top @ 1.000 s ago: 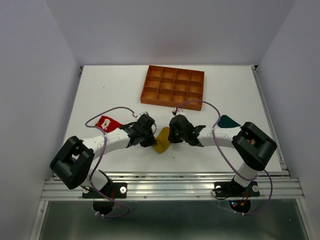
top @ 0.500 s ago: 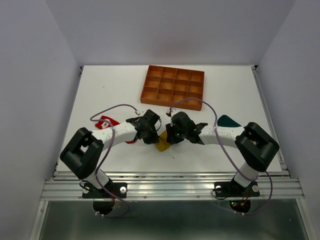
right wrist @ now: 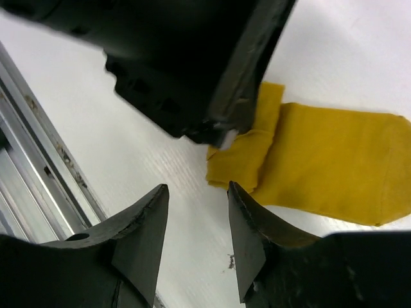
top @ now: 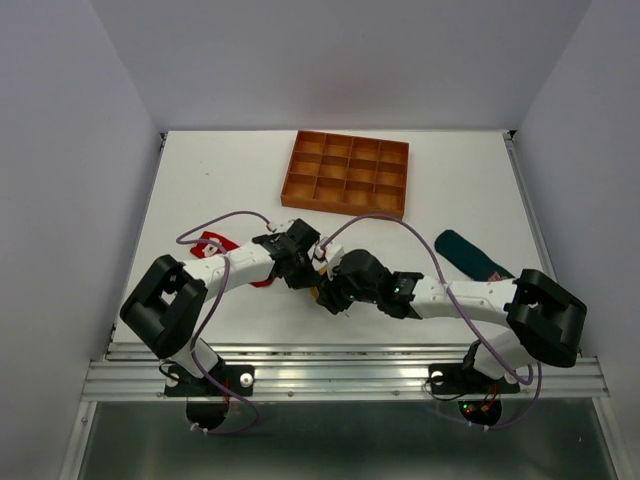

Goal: Roll the socks

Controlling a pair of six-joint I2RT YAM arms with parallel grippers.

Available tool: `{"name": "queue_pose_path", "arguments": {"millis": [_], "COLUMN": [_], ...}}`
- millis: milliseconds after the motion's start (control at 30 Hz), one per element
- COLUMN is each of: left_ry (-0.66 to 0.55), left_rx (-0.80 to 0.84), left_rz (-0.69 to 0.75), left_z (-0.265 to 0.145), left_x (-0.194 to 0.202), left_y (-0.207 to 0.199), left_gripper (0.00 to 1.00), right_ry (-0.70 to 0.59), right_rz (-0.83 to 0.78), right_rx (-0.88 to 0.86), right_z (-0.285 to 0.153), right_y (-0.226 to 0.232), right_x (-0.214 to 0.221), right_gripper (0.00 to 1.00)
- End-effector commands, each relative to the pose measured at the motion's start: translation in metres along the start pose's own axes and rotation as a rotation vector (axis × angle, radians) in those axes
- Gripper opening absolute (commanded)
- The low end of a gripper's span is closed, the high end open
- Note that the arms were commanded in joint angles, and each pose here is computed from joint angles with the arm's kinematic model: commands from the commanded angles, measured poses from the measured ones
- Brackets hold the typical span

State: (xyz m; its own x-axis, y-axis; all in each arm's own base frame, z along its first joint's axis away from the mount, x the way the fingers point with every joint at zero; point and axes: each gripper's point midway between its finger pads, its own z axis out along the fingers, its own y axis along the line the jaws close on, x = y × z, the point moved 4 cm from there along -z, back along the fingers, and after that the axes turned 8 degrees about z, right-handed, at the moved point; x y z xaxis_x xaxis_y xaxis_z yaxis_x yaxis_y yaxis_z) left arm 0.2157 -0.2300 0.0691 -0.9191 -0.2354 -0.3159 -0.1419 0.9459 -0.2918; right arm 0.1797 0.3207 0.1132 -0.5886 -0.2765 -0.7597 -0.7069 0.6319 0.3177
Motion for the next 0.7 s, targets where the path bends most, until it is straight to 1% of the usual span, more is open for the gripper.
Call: {"name": "queue_pose_path", "arguments": {"millis": [0, 100, 233, 333, 367, 533, 667], "left_ry": [0.038, 0.042, 0.052, 0.059, 0.059, 0.063, 0.073], "left_rx": [-0.141, -0.136, -0.123, -0.125, -0.124, -0.118, -0.111], "left_rz": [0.018, 0.016, 0.013, 0.013, 0.011, 0.008, 0.001], "left_z": [0.002, 0.001, 0.002, 0.003, 0.003, 0.002, 0.002], "left_x": [0.011, 0.012, 0.014, 0.015, 0.015, 0.016, 0.018], "left_y": [0.029, 0.028, 0.026, 0.027, 0.027, 0.026, 0.025], "left_gripper": [0.00, 0.00, 0.00, 0.00, 0.00, 0.00, 0.00], "right_ry": [-0.099, -0.130, -0.124, -0.121, -0.107, -0.084, -0.080], "right_rz": [-0.135, -0.181, -0.251, -0.263, -0.305, -0.339, -0.360], "right_rx": [0.040, 0.097, 0.159, 0.164, 0.171, 0.204, 0.302], "right_z": [0.005, 0.008, 0.017, 0.020, 0.023, 0.031, 0.033], "right_y": [0.006, 0.007, 0.013, 0.017, 0.016, 0.016, 0.004], "right_x": [-0.010, -0.014, -0.010, -0.009, -0.005, 0.001, 0.004], "right_gripper": [0.48, 0.49, 0.49, 0.49, 0.49, 0.49, 0.49]}}
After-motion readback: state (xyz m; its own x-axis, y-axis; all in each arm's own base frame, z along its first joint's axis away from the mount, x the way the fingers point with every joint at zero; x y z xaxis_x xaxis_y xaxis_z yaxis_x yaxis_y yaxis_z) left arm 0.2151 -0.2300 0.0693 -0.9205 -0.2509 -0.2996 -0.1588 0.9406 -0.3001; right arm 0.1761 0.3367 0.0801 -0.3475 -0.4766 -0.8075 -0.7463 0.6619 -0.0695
